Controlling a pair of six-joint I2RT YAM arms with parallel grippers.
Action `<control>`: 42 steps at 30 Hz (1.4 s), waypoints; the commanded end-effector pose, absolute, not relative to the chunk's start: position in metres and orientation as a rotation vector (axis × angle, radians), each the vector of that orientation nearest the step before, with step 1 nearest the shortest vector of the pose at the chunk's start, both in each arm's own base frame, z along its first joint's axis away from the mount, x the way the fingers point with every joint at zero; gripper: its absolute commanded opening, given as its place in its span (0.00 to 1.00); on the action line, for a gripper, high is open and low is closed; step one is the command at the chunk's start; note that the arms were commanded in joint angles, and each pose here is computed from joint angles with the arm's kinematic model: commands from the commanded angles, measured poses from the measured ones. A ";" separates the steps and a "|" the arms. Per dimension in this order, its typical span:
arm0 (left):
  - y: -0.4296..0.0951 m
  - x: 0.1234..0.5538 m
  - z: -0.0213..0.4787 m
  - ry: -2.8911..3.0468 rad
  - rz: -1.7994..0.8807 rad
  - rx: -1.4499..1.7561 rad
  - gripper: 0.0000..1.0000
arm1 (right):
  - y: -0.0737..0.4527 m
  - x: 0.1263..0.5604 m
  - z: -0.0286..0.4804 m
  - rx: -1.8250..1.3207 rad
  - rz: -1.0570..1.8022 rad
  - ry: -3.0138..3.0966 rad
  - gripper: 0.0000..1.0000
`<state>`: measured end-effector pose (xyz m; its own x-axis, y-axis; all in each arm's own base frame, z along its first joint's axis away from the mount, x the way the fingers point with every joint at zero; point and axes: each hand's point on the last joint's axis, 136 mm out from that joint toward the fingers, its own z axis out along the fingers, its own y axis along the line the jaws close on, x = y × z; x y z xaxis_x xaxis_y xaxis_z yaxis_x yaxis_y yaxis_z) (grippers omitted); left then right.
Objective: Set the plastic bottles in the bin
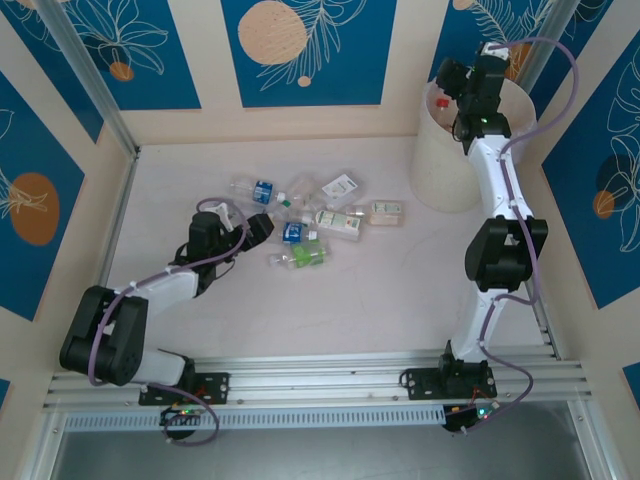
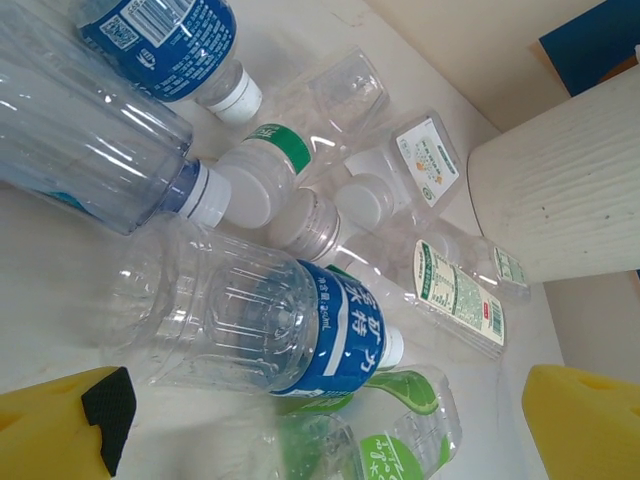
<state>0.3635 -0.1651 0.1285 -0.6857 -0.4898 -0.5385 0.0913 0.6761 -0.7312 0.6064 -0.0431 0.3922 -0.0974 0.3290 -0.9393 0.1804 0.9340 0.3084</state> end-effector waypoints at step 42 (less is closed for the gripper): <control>-0.270 0.310 0.073 2.338 -0.734 0.573 1.00 | 0.055 0.358 0.305 0.165 0.647 1.855 0.99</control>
